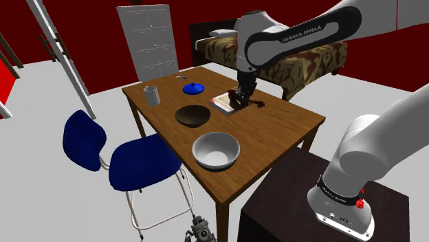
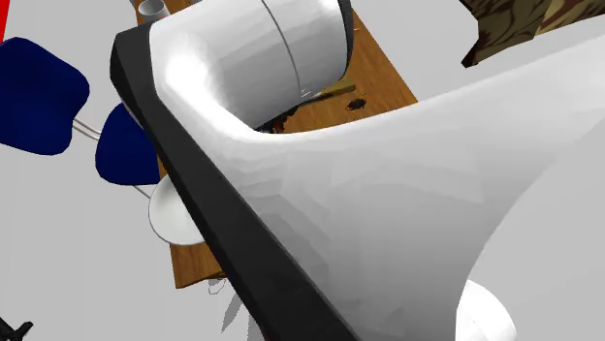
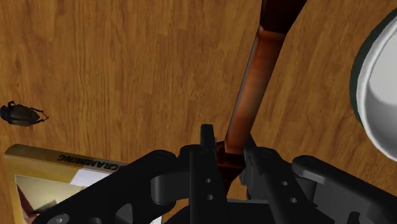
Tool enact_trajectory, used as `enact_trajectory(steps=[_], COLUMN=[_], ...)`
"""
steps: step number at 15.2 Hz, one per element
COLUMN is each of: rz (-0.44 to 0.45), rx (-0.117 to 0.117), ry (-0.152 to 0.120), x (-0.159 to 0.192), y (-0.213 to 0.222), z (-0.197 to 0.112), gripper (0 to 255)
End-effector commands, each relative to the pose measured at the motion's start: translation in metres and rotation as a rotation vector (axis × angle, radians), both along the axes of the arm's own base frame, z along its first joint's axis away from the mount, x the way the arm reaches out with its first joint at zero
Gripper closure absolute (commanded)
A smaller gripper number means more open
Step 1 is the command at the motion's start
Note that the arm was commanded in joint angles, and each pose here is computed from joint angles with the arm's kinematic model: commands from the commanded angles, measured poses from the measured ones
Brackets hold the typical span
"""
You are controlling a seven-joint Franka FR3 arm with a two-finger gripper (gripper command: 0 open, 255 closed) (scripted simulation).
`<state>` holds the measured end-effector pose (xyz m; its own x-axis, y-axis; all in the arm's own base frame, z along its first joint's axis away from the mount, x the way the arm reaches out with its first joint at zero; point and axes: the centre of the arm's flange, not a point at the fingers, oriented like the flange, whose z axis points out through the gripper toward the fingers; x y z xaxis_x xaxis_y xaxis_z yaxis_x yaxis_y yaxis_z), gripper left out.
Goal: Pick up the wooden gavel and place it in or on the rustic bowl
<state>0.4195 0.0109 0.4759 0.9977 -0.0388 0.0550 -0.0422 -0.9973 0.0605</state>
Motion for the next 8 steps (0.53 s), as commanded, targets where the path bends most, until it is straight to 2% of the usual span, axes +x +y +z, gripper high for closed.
enact_trajectory(steps=[1, 8], rz=[0.000, 0.000], rx=[0.001, 0.001], ry=[0.000, 0.000], x=[0.025, 0.106], y=[0.013, 0.057], z=[-0.001, -0.002], gripper=[255, 255])
